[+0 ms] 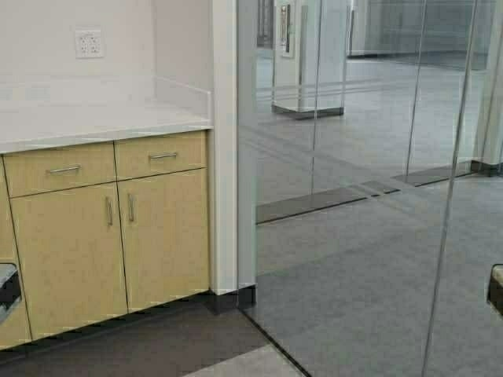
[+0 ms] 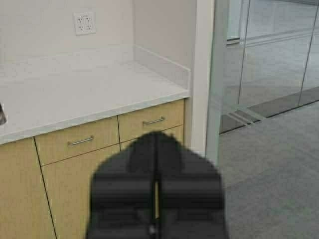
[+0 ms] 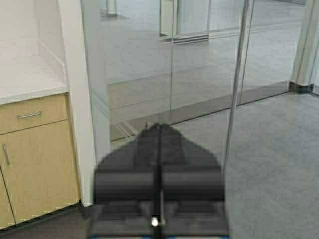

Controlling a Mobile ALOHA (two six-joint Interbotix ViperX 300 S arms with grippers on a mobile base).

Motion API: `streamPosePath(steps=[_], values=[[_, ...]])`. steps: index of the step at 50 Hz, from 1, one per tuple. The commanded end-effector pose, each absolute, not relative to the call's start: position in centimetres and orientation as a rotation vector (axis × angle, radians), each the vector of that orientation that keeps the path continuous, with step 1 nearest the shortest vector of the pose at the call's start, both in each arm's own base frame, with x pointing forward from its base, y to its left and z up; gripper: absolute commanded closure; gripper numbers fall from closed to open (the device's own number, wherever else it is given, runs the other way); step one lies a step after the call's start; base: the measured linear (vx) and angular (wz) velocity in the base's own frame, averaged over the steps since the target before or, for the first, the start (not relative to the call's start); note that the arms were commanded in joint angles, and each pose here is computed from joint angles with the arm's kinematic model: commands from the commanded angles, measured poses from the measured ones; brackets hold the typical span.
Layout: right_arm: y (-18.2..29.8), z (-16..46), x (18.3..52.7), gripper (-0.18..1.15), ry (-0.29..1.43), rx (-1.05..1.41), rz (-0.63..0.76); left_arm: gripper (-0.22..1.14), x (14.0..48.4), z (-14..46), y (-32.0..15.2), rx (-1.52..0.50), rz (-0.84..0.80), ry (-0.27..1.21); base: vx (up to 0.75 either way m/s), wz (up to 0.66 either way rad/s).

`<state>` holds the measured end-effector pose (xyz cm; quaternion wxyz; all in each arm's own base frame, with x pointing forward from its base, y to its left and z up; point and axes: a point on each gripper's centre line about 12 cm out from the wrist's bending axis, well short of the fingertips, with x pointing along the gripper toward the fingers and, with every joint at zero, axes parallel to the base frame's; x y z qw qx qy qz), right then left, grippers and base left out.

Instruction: Get the cloth and wipe up the spill under the wine glass

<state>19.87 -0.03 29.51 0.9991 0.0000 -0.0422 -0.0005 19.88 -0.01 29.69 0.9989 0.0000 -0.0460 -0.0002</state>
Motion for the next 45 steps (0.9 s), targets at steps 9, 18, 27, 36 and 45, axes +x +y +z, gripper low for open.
streamPosePath(steps=[9, 18, 27, 36, 45], values=[[0.2, 29.0, 20.0, 0.92, -0.068, -0.006, 0.011, 0.89, 17.7, 31.0, -0.2, -0.026, -0.015, -0.184, 0.00, 0.00], [0.3, 29.4, 20.2, 0.92, -0.063, -0.024, 0.014, 0.89, 19.3, 30.5, -0.2, -0.037, -0.015, -0.112, 0.00, 0.00], [0.3, 29.0, 20.8, 0.92, -0.035, -0.031, 0.016, 0.89, 20.6, 29.9, -0.3, -0.060, -0.014, -0.058, 0.03, -0.02], [0.3, 28.7, 20.9, 0.92, -0.025, -0.027, 0.017, 0.89, 20.6, 29.7, -0.3, -0.062, -0.014, -0.052, 0.09, -0.05], [0.3, 28.8, 20.9, 0.92, -0.026, -0.007, 0.017, 0.89, 20.5, 29.4, -0.3, -0.063, -0.014, -0.046, 0.15, -0.05]])
